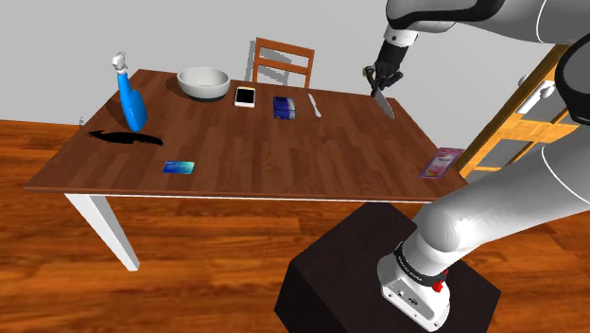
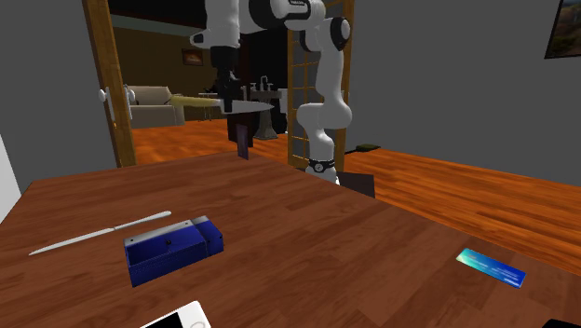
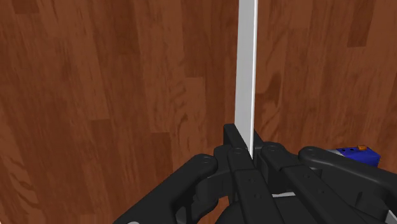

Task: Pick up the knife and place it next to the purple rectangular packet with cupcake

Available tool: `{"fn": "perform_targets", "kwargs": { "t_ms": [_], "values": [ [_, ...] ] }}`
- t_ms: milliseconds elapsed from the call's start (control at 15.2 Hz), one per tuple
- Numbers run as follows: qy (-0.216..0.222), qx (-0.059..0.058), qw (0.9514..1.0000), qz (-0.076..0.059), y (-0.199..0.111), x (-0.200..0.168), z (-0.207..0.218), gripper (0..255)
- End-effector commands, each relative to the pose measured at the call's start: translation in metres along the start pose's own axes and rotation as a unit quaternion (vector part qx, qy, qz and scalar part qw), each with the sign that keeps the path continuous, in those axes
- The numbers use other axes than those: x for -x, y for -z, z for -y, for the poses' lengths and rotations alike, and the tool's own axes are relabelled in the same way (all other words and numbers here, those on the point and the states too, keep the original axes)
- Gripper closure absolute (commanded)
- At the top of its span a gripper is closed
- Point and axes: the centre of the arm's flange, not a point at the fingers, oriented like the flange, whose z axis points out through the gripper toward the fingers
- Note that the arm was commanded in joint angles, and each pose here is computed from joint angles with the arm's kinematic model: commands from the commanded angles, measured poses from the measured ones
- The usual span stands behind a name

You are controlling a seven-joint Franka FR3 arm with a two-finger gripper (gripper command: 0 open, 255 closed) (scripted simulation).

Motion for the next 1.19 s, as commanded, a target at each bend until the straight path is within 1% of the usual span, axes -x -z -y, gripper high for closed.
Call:
{"fn": "perform_targets", "kwargs": {
  "t_ms": [0, 660, 1122],
  "values": [
    [0.001, 0.000, 1.0000, 0.000, -0.001, 0.003, -0.026, 255],
    [0.001, 0.000, 1.0000, 0.000, -0.001, 0.000, -0.158, 255],
    [0.001, 0.000, 1.0000, 0.000, -0.038, 0.001, -0.158, 255]
  ]
}}
